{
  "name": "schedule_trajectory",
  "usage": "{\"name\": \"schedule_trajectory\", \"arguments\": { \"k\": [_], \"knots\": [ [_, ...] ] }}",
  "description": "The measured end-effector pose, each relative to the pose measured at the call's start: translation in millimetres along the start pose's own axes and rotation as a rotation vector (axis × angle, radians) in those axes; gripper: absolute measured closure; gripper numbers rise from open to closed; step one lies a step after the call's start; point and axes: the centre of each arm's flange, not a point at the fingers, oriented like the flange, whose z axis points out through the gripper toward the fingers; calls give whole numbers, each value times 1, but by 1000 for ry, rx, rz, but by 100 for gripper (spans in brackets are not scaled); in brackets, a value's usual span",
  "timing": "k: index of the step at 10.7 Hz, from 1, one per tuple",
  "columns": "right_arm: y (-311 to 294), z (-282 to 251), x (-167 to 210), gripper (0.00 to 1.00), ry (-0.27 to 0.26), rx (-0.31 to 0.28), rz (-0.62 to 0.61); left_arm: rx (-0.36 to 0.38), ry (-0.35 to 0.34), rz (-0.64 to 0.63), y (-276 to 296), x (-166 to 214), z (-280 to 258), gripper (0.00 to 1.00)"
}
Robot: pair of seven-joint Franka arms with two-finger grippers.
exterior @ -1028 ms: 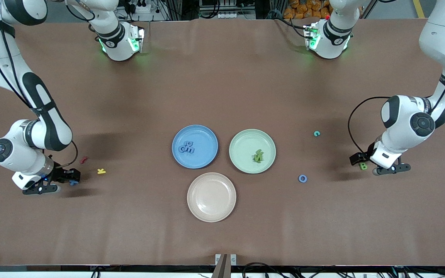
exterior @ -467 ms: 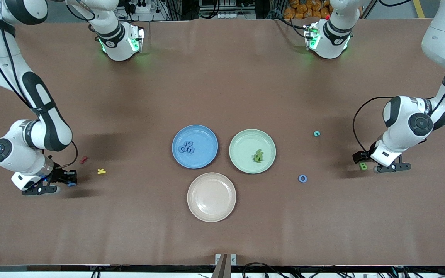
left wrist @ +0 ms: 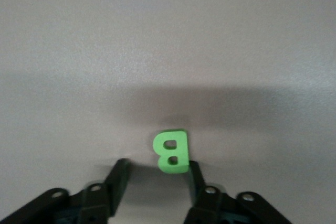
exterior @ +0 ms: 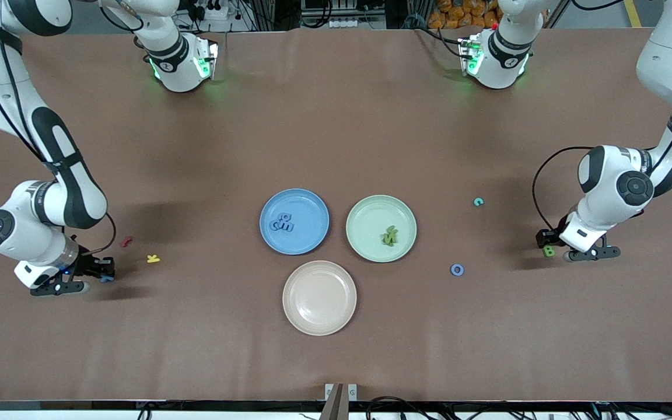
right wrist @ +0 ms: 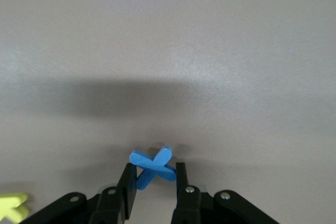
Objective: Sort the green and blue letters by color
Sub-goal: 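Grasp the green B with the left gripper while the right gripper grasps the X, then drop the X on blue with the right gripper while the left gripper lifts B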
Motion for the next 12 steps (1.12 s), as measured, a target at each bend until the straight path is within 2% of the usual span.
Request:
{"name": "schedule_trajectory", "arguments": {
  "k": [2, 3, 5, 8, 12],
  "knots": [
    [-10, -34, 8, 66, -25, 28, 19, -3, 9, 3, 3, 3, -3, 67],
    [-26, -50, 13, 66, -27, 62, 38, -4, 11, 3, 3, 4, -3, 77],
    [-84, -67, 23, 66, -54, 94, 134, -8, 21, 1, 2, 5, -2, 77],
    [-225, -86, 35, 66, -64, 101, 336, -12, 30, -1, 2, 6, -2, 77],
    [-397, -98, 7, 66, -89, 101, 529, -12, 31, -1, 2, 7, -2, 77]
  ]
}}
